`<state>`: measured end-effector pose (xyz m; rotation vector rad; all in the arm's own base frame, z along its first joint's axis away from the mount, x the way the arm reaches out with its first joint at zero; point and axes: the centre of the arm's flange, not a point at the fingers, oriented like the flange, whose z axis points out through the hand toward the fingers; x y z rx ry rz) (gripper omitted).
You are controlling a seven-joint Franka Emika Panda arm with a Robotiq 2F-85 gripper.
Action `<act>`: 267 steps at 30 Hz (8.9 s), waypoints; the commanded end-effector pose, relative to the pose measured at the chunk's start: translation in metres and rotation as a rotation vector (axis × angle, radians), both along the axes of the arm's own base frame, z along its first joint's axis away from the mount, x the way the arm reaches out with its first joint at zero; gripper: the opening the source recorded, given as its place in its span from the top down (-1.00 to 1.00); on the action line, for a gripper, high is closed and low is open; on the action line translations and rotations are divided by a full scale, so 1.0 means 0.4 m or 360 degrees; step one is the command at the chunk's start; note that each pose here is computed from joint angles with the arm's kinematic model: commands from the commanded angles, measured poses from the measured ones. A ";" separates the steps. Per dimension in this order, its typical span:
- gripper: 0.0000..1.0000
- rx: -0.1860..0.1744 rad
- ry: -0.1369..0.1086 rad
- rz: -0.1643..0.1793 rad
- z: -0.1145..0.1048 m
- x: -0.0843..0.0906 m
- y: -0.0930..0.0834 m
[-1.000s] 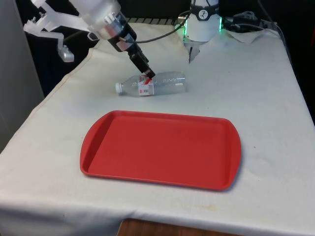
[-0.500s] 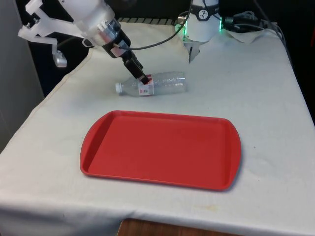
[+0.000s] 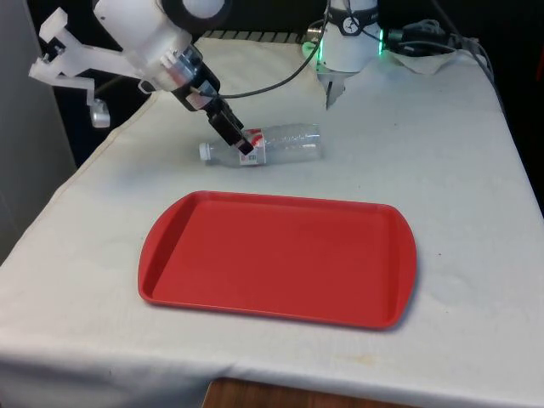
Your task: Place the bottle upright on the tray.
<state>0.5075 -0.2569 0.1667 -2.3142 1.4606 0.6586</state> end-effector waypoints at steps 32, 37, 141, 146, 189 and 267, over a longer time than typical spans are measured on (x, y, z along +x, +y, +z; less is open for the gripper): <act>-1.00 0.0155 0.0084 -0.0025 -0.043 0.013 -0.023; -1.00 0.0200 0.0110 -0.0036 -0.057 0.014 -0.025; 1.00 0.0281 0.0194 -0.0075 0.061 0.014 -0.018; 1.00 0.0265 0.0192 -0.0077 0.093 0.019 -0.011; 1.00 0.0184 0.0128 -0.0077 0.316 0.014 0.026; 1.00 0.0148 -0.0277 0.0139 0.541 -0.057 0.115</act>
